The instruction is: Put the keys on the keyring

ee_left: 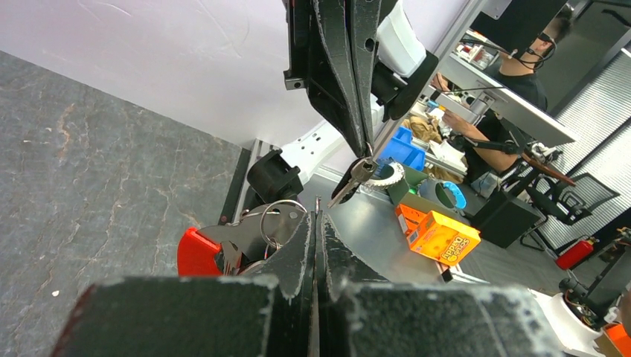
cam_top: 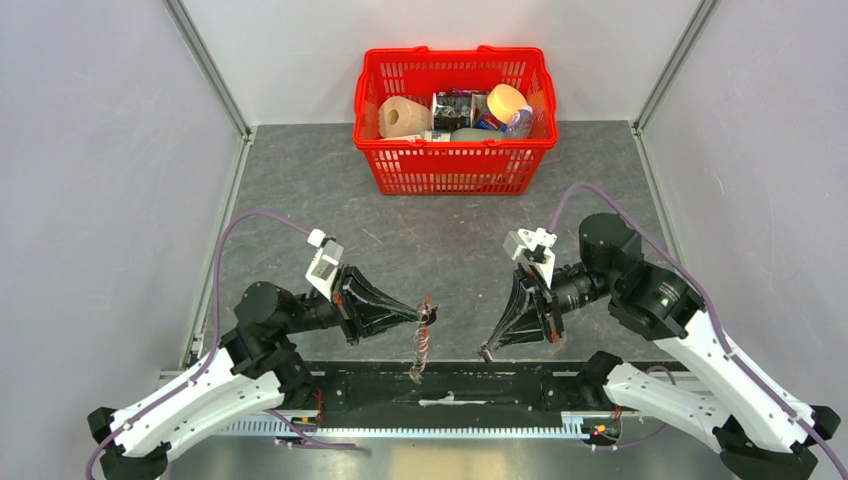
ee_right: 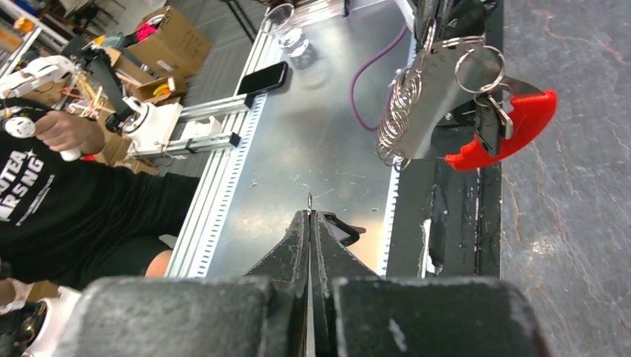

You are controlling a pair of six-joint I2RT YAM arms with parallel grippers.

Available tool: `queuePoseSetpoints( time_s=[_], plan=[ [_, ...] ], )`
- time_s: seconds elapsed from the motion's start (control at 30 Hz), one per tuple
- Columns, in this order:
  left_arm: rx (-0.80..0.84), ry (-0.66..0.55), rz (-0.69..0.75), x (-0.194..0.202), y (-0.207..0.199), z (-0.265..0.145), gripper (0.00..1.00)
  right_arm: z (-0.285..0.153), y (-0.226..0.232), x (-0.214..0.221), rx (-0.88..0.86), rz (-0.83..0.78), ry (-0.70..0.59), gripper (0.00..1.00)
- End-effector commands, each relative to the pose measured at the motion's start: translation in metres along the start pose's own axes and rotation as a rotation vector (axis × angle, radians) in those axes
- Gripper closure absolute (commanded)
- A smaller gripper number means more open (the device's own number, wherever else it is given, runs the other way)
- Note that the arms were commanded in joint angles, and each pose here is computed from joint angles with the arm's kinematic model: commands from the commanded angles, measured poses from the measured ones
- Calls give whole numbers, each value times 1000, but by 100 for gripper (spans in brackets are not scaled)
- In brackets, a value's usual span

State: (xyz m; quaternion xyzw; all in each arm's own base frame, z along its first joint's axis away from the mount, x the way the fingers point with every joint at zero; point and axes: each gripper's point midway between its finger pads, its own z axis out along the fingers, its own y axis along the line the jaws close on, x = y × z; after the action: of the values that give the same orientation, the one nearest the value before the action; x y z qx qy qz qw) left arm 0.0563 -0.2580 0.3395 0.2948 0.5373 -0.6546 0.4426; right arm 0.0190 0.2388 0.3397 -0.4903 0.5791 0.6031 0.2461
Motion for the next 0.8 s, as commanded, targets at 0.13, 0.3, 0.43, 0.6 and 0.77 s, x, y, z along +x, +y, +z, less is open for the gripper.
queuePoseSetpoints(
  time_s=[0.13, 0.3, 0.43, 0.6, 0.77],
  plan=[
    [73, -55, 89, -22, -19, 2, 98, 4, 6, -38, -41, -55, -46, 100],
    [57, -49, 91, -20, -14, 3, 98, 9, -8, -49, 17, -7, -48, 100],
    [28, -47, 97, -21, -10, 3, 98, 16, -16, -50, 46, 19, -44, 100],
    [-49, -34, 110, -22, 4, 4, 98, 27, -31, -49, 125, 39, -22, 100],
    [-126, -37, 118, -23, 18, 2, 98, 36, -47, -46, 219, 57, 22, 100]
  ],
)
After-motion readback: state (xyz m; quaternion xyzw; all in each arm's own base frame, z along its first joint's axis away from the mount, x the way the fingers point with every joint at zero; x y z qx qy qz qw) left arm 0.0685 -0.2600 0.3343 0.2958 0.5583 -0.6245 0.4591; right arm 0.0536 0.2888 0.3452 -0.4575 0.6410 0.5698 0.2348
